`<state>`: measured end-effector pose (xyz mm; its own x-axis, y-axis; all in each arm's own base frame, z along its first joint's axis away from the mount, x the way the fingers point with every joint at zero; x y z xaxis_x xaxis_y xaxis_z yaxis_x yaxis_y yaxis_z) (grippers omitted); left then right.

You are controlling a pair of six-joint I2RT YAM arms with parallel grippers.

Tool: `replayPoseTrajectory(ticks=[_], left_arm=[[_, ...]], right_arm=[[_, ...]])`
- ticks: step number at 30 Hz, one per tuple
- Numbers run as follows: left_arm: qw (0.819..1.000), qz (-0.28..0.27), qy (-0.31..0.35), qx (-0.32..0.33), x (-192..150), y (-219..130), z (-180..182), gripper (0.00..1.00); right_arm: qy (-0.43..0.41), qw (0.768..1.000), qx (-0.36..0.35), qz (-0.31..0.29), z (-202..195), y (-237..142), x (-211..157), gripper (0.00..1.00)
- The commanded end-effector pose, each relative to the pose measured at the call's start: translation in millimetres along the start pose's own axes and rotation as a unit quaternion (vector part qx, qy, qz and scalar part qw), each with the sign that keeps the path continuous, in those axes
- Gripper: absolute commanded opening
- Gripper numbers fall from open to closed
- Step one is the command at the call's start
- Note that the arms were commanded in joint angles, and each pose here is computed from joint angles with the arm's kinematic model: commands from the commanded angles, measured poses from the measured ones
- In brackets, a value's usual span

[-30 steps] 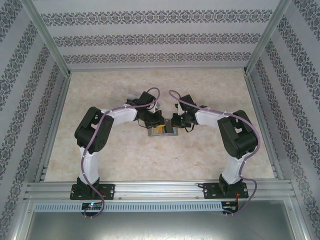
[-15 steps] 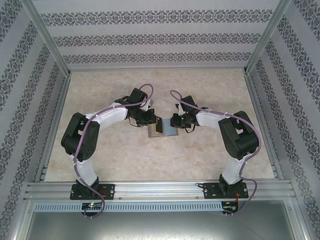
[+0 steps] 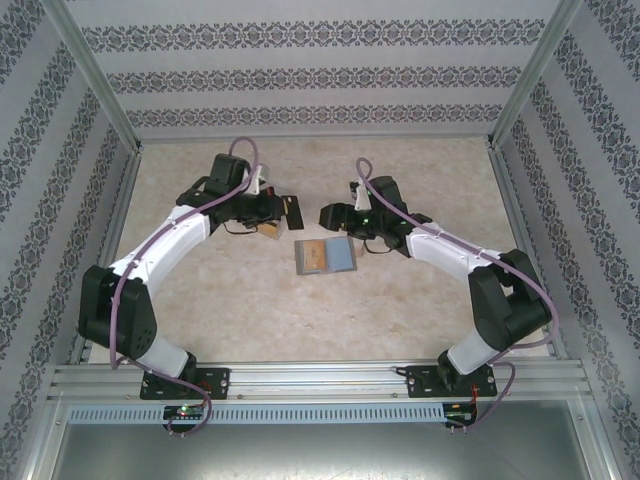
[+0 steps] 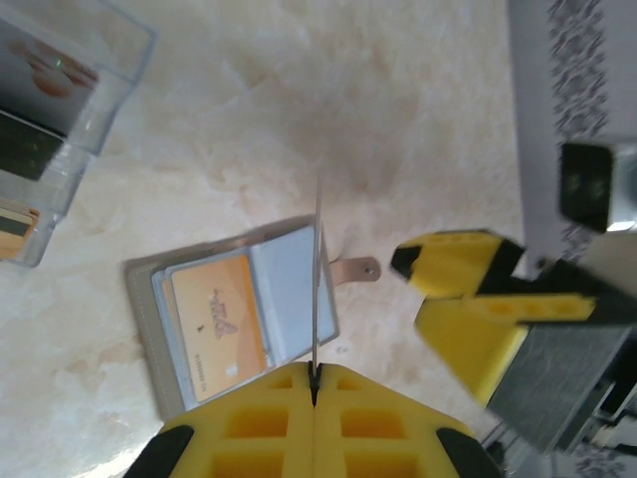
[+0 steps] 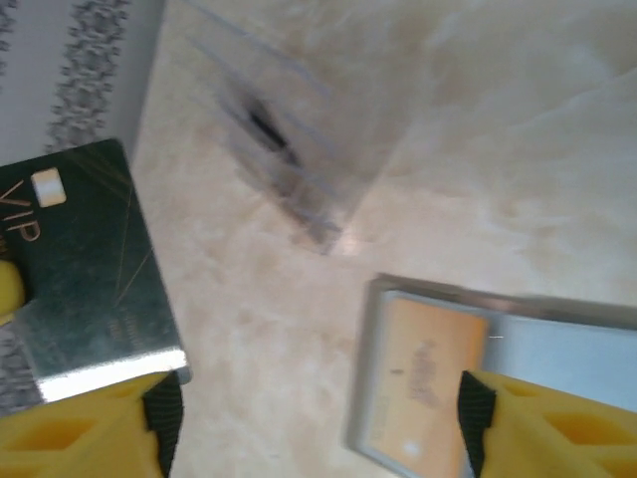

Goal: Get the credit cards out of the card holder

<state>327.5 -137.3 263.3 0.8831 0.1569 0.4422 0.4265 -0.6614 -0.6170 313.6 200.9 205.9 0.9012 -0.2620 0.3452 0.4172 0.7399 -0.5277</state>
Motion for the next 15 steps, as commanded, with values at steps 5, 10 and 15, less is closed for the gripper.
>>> replayPoseTrajectory(ticks=[5, 10, 15], left_arm=[[0.990, -0.065, -0.050, -0.113, 19, -36, -7, 0.00], [0.981, -0.079, -0.082, -0.159, 28, -49, -3, 0.00], [0.978, -0.078, -0.103, -0.166, 26, -57, 4, 0.00]], right_arm=[[0.007, 0.984, 0.175, 0.021, 70, 16, 14, 0.79], [0.042, 0.973, 0.224, 0.035, 88, 26, 26, 0.74], [0.058, 0.966, 0.248, 0.044, 96, 27, 31, 0.60]])
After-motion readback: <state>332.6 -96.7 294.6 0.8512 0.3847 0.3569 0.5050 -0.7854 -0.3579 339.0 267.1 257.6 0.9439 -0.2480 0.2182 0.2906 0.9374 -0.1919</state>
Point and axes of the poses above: each hand's point on the last joint's axis, 136 mm out from that joint toward the fingers, its own y axis out along the fingers, its own z axis along the line the jaws close on, x = y × z, the point moved 10 cm from there along -y, back along the fingers, and after that the axes turned 7 degrees about y, right-handed, at the moved point
